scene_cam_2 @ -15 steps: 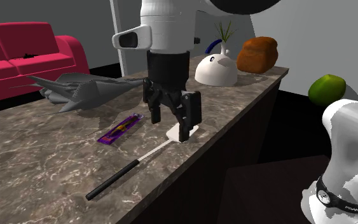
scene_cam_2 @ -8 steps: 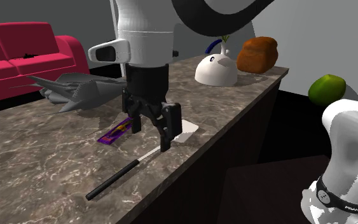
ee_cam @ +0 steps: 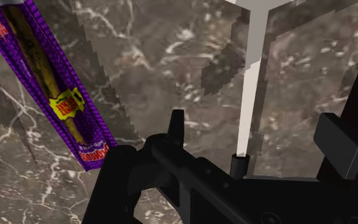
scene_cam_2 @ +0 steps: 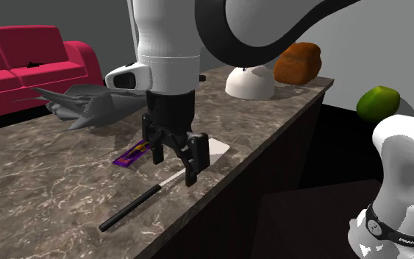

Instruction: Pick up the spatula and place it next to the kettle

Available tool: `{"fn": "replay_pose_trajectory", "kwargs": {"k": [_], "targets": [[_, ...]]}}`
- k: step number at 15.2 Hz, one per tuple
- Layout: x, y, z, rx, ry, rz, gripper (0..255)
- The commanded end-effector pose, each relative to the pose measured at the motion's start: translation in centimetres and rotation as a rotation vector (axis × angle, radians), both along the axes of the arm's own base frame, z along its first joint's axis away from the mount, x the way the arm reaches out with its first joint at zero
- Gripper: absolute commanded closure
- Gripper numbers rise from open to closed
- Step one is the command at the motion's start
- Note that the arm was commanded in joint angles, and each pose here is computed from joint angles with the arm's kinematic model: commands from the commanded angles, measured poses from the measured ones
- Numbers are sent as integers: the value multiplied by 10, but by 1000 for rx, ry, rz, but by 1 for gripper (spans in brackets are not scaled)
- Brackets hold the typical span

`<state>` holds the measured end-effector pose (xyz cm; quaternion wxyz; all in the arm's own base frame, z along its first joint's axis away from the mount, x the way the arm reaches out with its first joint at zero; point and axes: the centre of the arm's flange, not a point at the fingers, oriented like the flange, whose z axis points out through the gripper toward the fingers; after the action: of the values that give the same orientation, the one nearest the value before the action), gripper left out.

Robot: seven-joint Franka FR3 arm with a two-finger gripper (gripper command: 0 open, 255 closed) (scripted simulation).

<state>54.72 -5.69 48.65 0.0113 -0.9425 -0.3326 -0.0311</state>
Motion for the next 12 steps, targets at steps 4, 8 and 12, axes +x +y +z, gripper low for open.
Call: {"fn": "replay_pose_trajectory", "kwargs": {"k": [4,8,12], "targets": [[0,0,0,0,0,0,255],[0,0,0,0,0,0,255],[0,0,0,0,0,0,255]]}}
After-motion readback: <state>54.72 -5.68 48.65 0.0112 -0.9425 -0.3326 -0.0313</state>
